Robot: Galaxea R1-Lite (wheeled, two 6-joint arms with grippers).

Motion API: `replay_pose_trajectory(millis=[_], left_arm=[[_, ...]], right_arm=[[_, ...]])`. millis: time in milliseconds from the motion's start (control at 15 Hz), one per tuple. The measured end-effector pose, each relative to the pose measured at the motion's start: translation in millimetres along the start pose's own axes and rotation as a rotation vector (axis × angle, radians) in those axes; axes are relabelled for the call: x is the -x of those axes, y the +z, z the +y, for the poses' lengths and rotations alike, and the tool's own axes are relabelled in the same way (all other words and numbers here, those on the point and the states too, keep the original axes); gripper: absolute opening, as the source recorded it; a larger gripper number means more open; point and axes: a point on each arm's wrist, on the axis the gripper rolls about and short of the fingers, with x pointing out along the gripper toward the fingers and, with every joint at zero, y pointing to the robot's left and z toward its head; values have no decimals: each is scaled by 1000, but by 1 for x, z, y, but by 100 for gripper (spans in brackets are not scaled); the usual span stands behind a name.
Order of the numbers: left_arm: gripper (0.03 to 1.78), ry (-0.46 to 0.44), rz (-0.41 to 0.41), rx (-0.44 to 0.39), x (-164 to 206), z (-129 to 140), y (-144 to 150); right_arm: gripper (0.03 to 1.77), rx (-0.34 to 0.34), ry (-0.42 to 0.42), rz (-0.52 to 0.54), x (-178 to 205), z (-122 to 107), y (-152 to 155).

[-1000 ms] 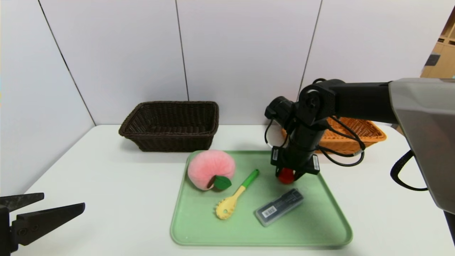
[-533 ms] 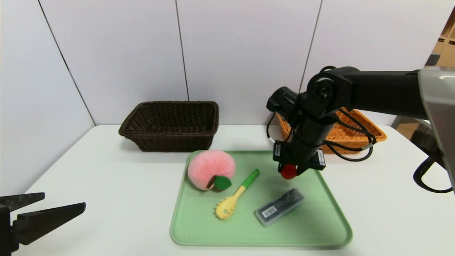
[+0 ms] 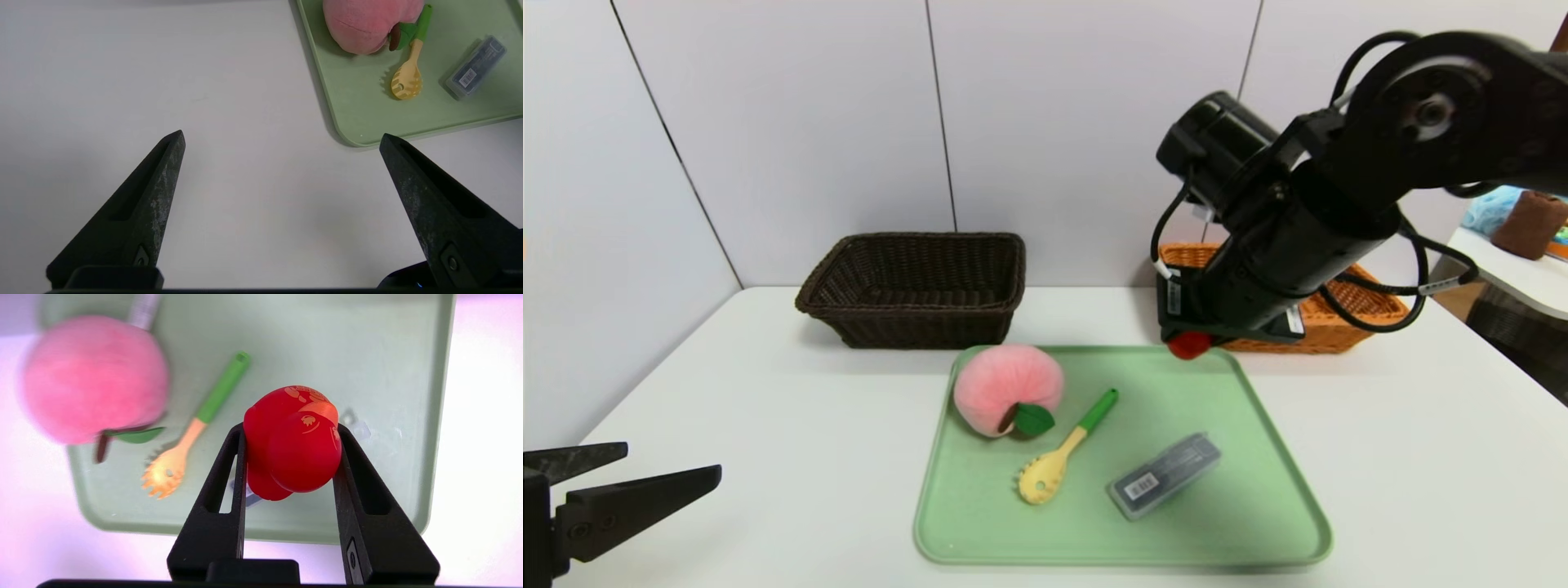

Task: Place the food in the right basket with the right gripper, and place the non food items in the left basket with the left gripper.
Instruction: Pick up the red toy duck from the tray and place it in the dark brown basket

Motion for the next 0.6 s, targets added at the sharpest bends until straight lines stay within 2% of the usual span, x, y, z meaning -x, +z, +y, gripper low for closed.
replay_pose_trajectory(millis=[333, 467, 600], left_arm=[[169, -3, -11, -2, -2, 0, 2], [169, -2, -15, -2, -1, 0, 2], [169, -2, -21, -3, 0, 0, 3]], right_arm=[[61, 129, 152, -389, 60, 13, 16], [60, 164, 212, -531, 74, 18, 26], [60, 170, 262, -650, 80, 27, 35]])
